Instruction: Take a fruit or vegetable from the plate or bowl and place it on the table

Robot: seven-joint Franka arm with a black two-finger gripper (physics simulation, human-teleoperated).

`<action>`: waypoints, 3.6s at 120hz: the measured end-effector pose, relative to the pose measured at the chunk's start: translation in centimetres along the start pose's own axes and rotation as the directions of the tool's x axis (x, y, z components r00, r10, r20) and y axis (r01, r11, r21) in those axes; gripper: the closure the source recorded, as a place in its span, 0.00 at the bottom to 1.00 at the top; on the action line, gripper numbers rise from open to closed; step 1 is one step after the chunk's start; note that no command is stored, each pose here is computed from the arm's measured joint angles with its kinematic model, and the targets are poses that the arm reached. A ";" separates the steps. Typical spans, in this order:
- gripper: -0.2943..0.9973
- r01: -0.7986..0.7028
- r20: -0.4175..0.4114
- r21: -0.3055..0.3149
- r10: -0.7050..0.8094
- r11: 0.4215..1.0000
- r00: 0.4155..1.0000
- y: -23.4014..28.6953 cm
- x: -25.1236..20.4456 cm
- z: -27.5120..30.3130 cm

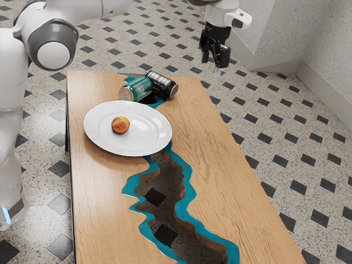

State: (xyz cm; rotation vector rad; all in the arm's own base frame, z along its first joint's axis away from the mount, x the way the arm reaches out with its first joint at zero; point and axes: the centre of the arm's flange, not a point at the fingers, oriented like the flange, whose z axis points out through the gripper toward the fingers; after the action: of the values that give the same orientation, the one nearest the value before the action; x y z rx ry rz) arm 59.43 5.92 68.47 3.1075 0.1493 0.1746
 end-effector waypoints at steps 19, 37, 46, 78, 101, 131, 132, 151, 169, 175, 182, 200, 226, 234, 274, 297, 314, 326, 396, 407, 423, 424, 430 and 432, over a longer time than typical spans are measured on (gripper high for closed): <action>0.23 -0.022 -0.004 -0.008 0.022 1.000 1.000 0.6 -0.2 -0.5; 0.23 -0.052 0.031 -0.010 0.052 0.999 0.998 2.1 0.3 1.2; 0.23 -0.055 0.059 -0.010 0.056 0.998 0.997 2.2 0.3 2.5; 0.23 -0.044 0.231 -0.095 0.065 0.994 0.971 -2.3 -15.9 13.9; 0.23 0.055 0.195 -0.071 -0.041 0.996 0.980 -8.6 -19.6 18.7; 0.23 0.103 0.122 -0.048 -0.097 0.994 0.988 -11.1 -19.9 18.9; 0.23 0.106 0.120 -0.048 -0.099 0.993 0.988 -11.2 -20.0 18.9; 0.23 0.114 0.108 -0.066 -0.107 0.991 0.988 -11.4 -22.2 19.1; 0.23 0.125 0.109 -0.072 -0.117 0.989 0.987 -11.6 -23.6 19.4; 0.23 0.128 0.109 -0.069 -0.120 0.989 0.987 -11.8 -23.7 19.4; 0.23 0.136 0.116 -0.067 -0.127 0.988 0.985 -12.0 -24.0 19.7; 0.23 0.138 0.123 -0.066 -0.129 0.988 0.984 -12.0 -24.2 20.0; 0.23 0.112 0.120 -0.052 -0.105 0.992 0.987 -10.8 -23.6 19.9; 0.23 0.100 0.121 -0.047 -0.094 0.994 0.988 -10.2 -23.4 20.0; 0.23 0.094 0.120 -0.055 -0.087 0.994 0.989 -9.2 -24.5 20.0; 0.23 0.098 0.156 -0.053 -0.089 0.994 0.984 -8.9 -25.0 21.7; 0.23 0.100 0.173 -0.049 -0.090 0.994 0.981 -8.7 -24.8 22.7; 0.24 0.100 0.173 -0.045 -0.091 0.994 0.981 -8.6 -24.5 23.2; 0.41 -0.090 -0.006 0.096 0.091 0.991 0.996 3.6 -10.5 14.2; 0.42 -0.133 0.014 0.099 0.132 0.986 0.991 6.8 -6.6 15.8; 0.42 -0.184 0.045 0.098 0.181 0.978 0.983 10.7 -4.0 18.4; 0.42 -0.186 0.045 0.097 0.182 0.978 0.982 10.8 -4.0 18.4; 0.35 -0.190 0.049 0.096 0.186 0.977 0.981 11.2 -3.9 18.6; 0.33 -0.190 0.050 0.096 0.186 0.977 0.981 11.3 -3.9 18.7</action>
State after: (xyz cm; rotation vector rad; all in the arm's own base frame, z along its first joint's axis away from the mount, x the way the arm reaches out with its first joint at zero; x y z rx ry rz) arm 58.73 -6.04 49.83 3.2197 -0.1429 0.1104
